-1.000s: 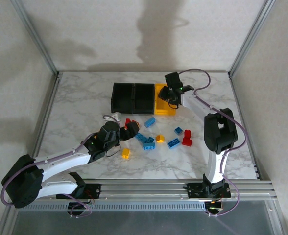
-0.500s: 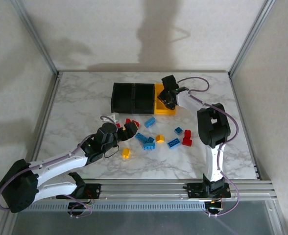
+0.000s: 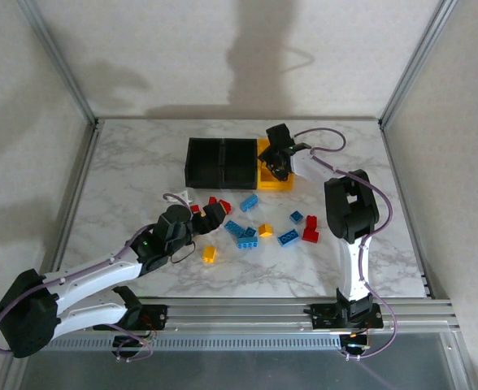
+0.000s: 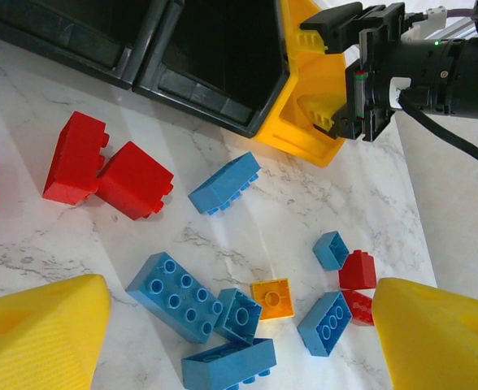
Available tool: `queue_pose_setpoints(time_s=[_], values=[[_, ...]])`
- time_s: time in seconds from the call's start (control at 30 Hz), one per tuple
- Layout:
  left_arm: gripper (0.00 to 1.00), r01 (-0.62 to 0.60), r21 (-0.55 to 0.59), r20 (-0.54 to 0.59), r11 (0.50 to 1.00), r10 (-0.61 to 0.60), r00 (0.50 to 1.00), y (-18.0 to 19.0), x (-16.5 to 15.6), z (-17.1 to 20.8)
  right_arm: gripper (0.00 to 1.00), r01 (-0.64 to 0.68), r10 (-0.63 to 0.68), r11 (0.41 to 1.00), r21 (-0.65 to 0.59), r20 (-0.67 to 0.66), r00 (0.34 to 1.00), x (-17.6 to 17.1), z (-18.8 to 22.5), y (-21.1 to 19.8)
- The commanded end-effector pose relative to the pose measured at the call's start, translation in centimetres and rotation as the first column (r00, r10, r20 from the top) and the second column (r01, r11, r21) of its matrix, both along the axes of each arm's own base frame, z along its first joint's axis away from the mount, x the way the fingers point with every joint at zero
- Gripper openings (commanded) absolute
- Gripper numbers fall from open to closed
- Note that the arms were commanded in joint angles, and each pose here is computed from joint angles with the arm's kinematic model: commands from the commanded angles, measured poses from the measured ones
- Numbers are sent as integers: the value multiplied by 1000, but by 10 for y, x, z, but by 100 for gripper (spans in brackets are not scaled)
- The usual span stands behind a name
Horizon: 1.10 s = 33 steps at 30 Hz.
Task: Sort the legos into containers by color
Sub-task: Place the lego in the container, then pick up the lego from the center of the table.
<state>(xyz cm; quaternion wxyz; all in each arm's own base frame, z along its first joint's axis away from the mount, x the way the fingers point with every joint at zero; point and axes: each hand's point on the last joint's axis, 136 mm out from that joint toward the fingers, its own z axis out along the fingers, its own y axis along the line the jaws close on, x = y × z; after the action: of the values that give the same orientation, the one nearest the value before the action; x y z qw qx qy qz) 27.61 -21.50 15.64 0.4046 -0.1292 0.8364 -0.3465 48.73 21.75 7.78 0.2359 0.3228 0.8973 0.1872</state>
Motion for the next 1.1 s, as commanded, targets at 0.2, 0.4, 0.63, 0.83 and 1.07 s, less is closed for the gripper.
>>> queue_pose_setpoints(time_s=[0.2,0.4,0.63,0.83,1.07], values=[[83,-79,61,-8,995,79,997,17,0,4,62,-148,149,989,-20,216,965,-25,96,21],[83,-48,132,-69,990,58,996,19,-4,-2,62,-308,325,945,-110,230,917,-77,98,12],[83,75,133,-160,988,-53,986,4,-17,-11,62,-486,507,854,-188,89,857,-141,65,-4],[82,187,100,-207,977,-164,965,-11,-32,-20,63,-591,598,786,-181,-20,801,-177,31,-6],[82,192,90,-222,977,-168,960,-13,-33,-27,60,-657,645,742,-134,-128,754,-199,-11,5]])
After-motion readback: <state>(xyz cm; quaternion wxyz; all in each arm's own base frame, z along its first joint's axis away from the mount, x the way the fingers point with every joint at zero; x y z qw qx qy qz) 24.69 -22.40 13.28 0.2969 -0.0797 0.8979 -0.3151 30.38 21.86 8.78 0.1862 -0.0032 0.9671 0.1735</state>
